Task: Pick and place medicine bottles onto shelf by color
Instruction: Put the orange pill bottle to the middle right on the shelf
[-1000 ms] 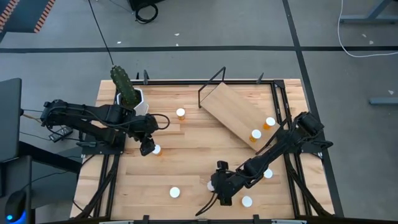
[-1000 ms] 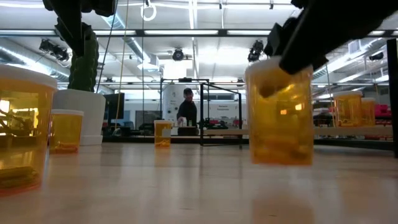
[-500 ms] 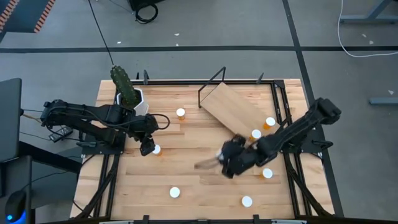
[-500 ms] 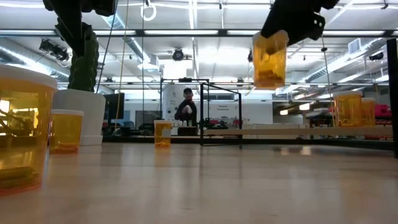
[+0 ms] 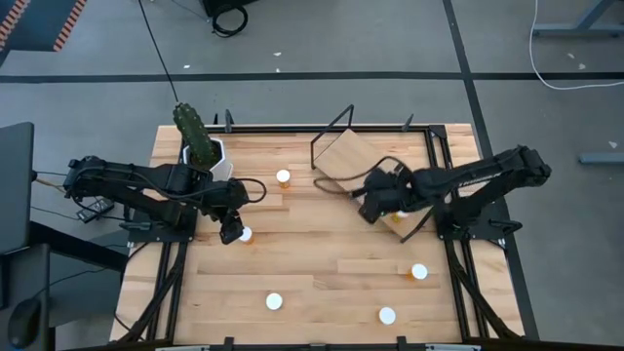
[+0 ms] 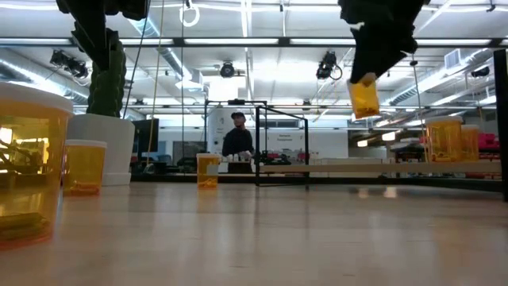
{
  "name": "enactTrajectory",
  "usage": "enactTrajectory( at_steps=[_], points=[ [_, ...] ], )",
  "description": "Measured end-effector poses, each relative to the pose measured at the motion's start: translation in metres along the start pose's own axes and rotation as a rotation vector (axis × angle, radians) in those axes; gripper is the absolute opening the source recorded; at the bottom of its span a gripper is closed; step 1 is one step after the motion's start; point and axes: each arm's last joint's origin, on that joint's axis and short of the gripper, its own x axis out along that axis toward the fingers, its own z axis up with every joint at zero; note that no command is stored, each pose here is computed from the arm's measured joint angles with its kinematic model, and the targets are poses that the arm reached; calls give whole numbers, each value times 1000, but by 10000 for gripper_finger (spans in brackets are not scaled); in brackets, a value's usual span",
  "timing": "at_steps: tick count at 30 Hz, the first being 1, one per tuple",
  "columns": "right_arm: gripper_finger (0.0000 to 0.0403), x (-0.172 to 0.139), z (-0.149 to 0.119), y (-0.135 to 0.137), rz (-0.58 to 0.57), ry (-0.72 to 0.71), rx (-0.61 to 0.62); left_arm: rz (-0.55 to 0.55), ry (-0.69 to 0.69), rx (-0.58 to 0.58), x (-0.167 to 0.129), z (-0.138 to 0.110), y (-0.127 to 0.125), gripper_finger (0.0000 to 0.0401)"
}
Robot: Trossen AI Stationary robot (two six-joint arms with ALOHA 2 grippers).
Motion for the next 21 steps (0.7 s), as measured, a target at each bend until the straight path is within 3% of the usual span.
enactTrajectory(
  at_steps=[5, 15, 21],
  points=[
    [234, 6, 1, -24, -99, -3, 102, 0, 0, 1, 0, 0, 0, 232],
    [234, 25, -36, -76, -150, 41, 506, 0, 1, 2, 0, 0, 0, 229],
    [234, 30, -45, -99, -180, 44, 593, -6, -8, 2, 0, 1, -1, 229]
  ],
)
